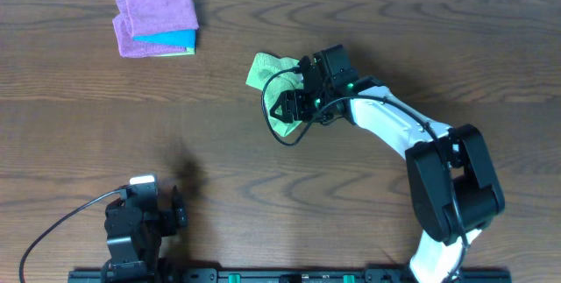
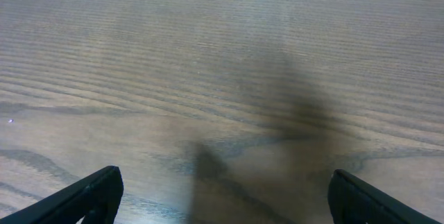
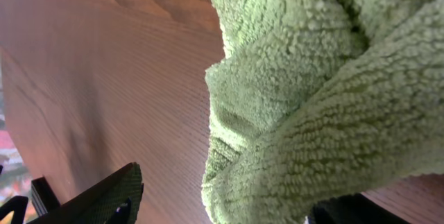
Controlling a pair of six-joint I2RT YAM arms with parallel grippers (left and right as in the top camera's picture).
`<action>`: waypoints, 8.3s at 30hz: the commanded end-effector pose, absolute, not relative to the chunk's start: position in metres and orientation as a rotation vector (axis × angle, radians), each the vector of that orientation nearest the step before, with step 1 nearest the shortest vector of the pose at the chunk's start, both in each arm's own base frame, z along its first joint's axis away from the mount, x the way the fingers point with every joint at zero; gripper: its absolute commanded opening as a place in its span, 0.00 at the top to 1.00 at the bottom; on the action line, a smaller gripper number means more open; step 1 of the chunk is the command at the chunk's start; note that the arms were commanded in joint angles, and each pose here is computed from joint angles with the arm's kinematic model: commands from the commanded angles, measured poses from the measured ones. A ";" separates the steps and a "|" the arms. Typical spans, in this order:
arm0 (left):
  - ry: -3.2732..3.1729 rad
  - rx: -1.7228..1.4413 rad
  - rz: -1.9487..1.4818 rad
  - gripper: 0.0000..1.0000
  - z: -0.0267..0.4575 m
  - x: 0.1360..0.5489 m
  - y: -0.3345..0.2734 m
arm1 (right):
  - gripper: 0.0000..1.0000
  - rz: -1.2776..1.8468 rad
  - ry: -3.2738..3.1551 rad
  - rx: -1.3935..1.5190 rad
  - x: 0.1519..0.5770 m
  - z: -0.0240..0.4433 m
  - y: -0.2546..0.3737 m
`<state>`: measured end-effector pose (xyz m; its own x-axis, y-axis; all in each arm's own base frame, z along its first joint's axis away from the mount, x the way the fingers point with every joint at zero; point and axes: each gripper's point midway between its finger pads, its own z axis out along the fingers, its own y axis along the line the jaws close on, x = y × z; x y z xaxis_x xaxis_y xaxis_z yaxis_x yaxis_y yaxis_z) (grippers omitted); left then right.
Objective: Fold the cloth
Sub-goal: 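Carry the green cloth left toward table center with the right gripper, then lower the green cloth onto the table center and release it, then move the left gripper to the cloth's left corner, right gripper to right edge, then grasp the left corner of the green cloth with the left gripper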
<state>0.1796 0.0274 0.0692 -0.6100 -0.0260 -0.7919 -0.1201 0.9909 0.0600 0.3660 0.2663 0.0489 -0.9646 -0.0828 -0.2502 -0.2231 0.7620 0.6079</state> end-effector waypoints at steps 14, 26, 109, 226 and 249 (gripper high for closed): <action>2.250 -0.094 0.154 0.05 0.060 0.177 0.029 | 0.76 0.945 2.757 -0.242 0.361 0.027 0.292; 2.250 -0.092 0.150 0.05 0.060 0.177 0.029 | 0.99 0.816 2.689 -0.169 0.381 0.075 0.243; 2.070 -0.425 -0.518 0.05 0.094 0.199 -0.028 | 0.48 0.243 2.458 0.412 0.362 0.208 0.025; 2.625 -0.681 -1.263 0.94 -0.007 0.352 -0.262 | 0.32 0.784 2.700 0.428 0.291 0.084 0.035; 2.449 -0.325 -1.683 0.94 0.084 0.370 -0.253 | 0.39 0.769 2.626 0.454 0.266 0.010 0.039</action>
